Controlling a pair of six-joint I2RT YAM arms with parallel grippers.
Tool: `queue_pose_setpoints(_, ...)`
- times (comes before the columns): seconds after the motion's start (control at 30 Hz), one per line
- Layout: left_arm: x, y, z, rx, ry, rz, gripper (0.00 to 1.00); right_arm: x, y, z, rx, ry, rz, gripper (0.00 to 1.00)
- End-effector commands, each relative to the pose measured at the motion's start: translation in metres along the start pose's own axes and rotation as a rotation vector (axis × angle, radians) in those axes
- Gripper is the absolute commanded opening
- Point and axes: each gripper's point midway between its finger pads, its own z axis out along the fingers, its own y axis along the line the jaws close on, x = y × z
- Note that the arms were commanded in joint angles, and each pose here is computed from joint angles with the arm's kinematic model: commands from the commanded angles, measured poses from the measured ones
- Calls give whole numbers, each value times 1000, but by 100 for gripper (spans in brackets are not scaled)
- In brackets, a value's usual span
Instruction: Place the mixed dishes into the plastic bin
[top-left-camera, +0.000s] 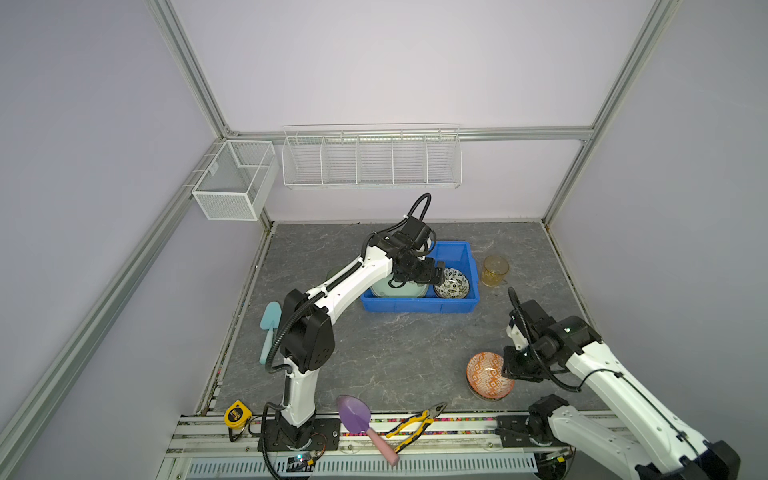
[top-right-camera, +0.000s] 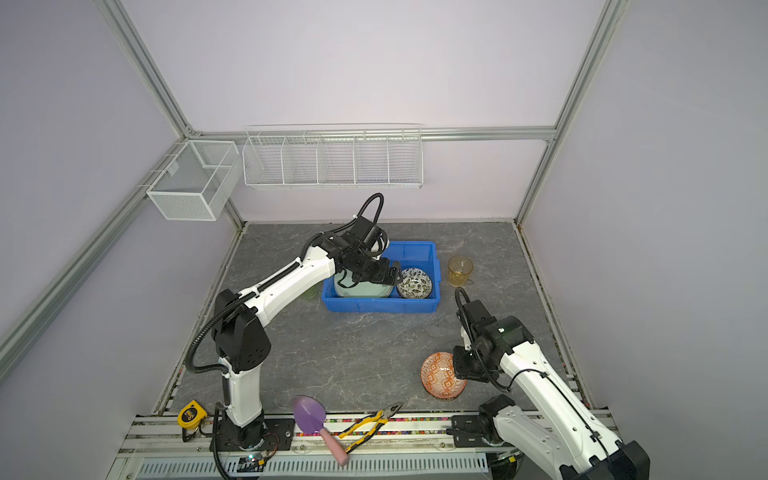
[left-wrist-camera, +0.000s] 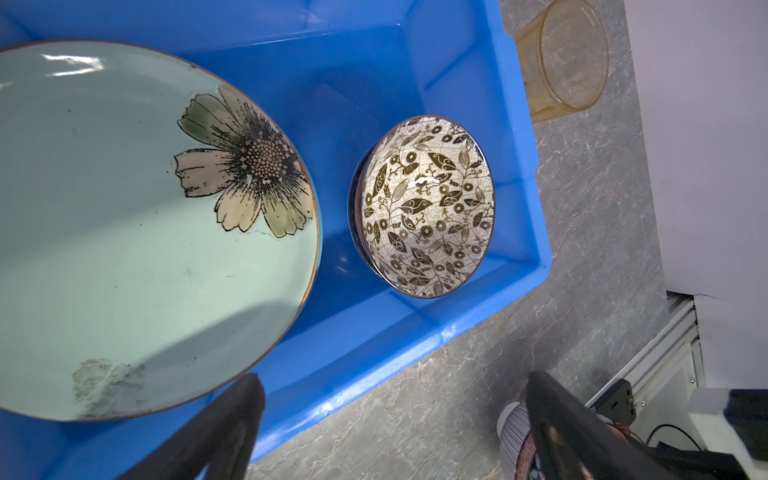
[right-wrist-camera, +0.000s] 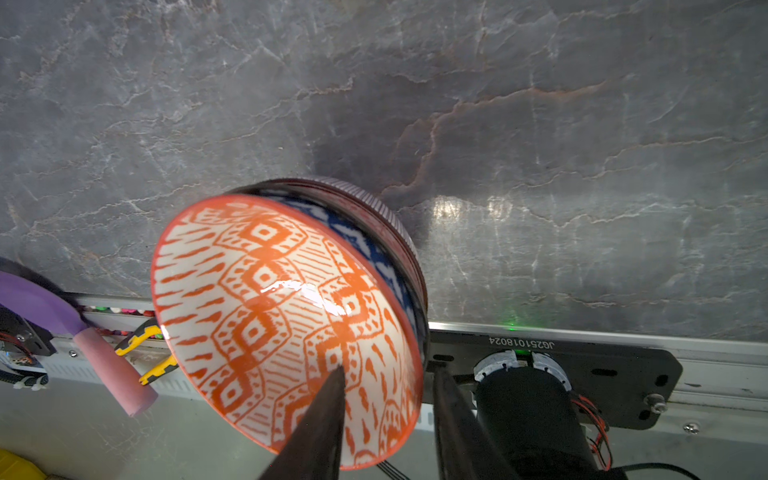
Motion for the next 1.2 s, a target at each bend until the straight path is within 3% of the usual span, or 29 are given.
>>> queue_pose_setpoints(0.0,0,-5,-7,16,-6,3,98,1,-1,6,10,12,8,36)
queue_pose_setpoints(1.17,3,-4,-12,25,-28,-8,99,-2,-4,3,26,-23,10,9)
